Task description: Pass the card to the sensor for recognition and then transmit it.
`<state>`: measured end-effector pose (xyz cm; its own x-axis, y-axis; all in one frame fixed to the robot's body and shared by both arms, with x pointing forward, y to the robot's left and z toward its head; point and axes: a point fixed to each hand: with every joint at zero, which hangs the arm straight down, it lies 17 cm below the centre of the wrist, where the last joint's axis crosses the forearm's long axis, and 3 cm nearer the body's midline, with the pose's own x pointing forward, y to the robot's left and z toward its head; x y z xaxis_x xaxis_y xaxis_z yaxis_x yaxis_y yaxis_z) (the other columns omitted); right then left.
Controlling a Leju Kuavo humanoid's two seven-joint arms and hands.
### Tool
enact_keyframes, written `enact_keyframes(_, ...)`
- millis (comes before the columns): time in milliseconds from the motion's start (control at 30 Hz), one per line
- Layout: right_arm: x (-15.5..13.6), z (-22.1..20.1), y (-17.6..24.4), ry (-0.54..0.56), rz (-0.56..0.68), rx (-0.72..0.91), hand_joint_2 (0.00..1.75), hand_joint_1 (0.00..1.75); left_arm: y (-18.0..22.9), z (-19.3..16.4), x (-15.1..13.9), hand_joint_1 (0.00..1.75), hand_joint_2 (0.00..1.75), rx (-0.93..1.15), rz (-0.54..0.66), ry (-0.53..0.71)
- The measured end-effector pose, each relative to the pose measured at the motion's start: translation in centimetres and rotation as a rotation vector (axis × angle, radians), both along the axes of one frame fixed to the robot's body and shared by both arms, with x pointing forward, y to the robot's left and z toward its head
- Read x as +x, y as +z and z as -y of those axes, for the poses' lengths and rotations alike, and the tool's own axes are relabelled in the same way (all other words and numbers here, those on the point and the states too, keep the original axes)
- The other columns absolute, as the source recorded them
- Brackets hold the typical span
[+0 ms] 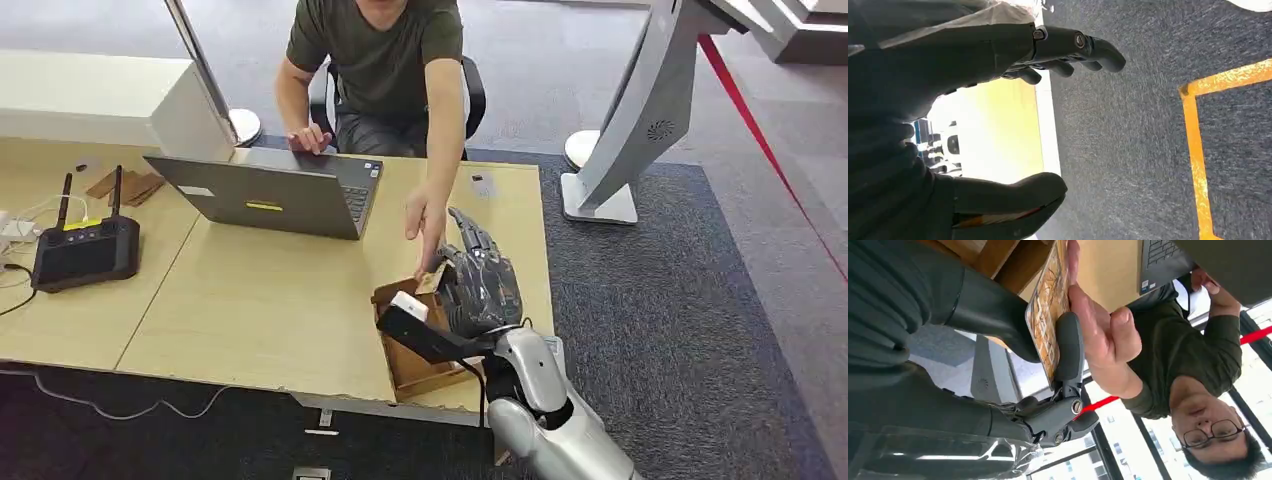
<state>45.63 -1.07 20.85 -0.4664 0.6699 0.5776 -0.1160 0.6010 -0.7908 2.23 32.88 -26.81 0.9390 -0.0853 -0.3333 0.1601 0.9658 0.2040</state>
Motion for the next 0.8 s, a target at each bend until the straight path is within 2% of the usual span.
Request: enact_keyframes(800,0.01,0.0,0.01,0.0,0.0,0.0,1.75,1.75,0.0,0.0,0.0,0.0,1.75,0.0,0.0,0.0)
